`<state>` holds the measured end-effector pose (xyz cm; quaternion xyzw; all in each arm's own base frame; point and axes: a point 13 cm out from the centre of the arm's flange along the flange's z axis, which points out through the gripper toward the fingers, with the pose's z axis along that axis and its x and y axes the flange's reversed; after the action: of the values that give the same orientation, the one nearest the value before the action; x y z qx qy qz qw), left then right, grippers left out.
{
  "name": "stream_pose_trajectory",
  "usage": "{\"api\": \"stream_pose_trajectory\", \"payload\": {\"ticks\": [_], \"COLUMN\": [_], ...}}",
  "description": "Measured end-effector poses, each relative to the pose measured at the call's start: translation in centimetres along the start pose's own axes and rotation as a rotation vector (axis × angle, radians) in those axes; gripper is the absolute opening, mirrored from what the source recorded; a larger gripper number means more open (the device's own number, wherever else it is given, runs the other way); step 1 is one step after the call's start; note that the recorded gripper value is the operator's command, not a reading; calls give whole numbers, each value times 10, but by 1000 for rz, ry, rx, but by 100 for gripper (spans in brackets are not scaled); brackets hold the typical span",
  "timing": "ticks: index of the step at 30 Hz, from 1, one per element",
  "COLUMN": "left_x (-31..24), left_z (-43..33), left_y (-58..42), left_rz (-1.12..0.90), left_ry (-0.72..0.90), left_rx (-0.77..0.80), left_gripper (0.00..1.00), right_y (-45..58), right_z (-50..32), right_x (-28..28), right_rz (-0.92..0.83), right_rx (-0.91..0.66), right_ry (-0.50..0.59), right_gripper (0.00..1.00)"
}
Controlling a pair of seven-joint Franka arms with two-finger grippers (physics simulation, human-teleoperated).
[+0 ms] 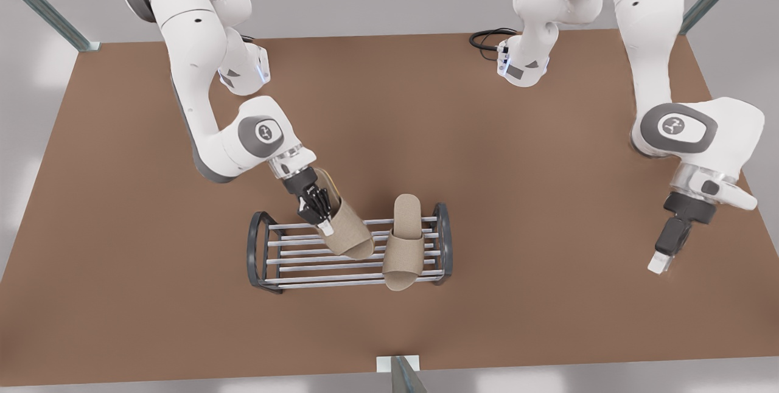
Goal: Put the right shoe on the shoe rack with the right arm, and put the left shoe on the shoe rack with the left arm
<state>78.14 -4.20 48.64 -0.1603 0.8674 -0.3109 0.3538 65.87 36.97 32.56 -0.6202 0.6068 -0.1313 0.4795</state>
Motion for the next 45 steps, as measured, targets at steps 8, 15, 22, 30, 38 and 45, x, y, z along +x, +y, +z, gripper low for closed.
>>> {"api": "stream_pose_trajectory", "payload": {"ticks": [8,15,22,30,38,45], "left_x": [129,137,143,146,147,150], "left_z": [-92,-122,-99,-97,-103,-107], "left_y": [-56,-1,31,28,24,23], "left_rz": [598,494,410,377,352,336], "left_ry": [567,680,714,700,683,677], "left_rx": [-412,-578,-623,-638,-646,-652], "left_gripper": [100,100,100,100,100,100], "right_y": [17,0,3,9,23,22], "right_z": [39,45,57,50,33,-5], "right_x": [47,61,79,86,85,63], "right_rz": [-9,-5,3,5,2,1], "right_rx": [2,69,97,94,72,69], "right_ry": [73,99,127,141,147,123], "right_gripper": [21,100,100,100,100,100]}}
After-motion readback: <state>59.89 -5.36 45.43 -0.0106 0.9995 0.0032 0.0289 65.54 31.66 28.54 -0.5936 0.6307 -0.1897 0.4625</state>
